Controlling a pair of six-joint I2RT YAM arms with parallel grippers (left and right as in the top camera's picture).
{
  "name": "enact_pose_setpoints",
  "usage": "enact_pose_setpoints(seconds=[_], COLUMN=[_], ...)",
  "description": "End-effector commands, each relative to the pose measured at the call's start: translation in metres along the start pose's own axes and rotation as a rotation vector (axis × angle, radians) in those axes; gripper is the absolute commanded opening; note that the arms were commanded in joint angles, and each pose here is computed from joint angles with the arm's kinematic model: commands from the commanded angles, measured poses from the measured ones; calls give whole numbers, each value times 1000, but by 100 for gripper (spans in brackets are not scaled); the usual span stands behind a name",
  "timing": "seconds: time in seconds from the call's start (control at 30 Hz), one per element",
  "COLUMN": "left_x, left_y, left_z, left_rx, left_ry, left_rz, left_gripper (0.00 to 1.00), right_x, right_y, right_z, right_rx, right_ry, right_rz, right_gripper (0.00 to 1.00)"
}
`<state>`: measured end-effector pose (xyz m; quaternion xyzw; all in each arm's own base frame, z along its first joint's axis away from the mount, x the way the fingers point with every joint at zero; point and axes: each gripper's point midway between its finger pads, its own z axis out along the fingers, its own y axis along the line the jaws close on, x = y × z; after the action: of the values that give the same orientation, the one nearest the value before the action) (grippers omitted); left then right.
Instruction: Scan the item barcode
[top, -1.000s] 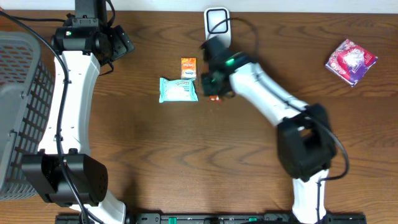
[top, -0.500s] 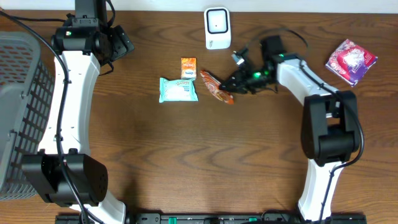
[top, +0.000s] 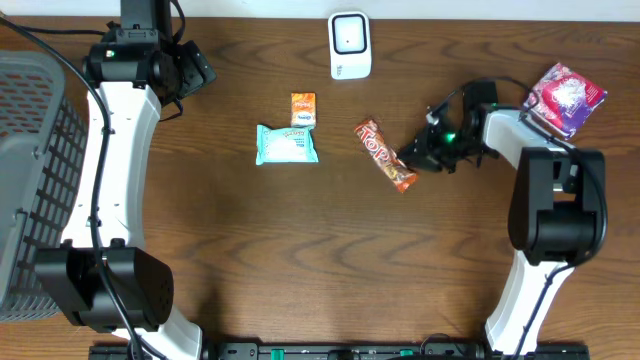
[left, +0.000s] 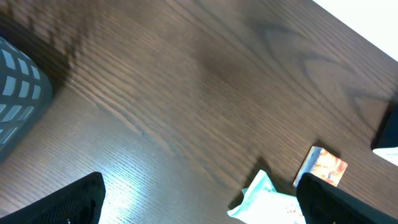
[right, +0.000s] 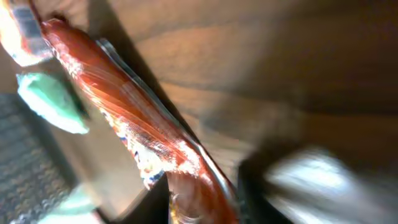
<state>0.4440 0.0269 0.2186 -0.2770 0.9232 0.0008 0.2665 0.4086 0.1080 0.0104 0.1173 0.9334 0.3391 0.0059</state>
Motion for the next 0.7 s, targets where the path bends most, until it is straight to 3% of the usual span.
enact_pose_setpoints(seconds=[0.0,0.2,0.67], left_x=[-1,-1,-1], left_y=[3,3,3], left_z=[2,2,2], left_rx=[-17,-17,-17], left_ry=[-5,-5,-5], left_rz=[5,5,5], left_gripper=[98,98,98], right_x=[-28,-27,27], right_y=[-10,23,12], right_z=[-37,-49,22], right_rx=[240,273,414], right_ry=[-146,-155,35], right_rz=[-51,-212,-307], right_gripper=[49,73,79])
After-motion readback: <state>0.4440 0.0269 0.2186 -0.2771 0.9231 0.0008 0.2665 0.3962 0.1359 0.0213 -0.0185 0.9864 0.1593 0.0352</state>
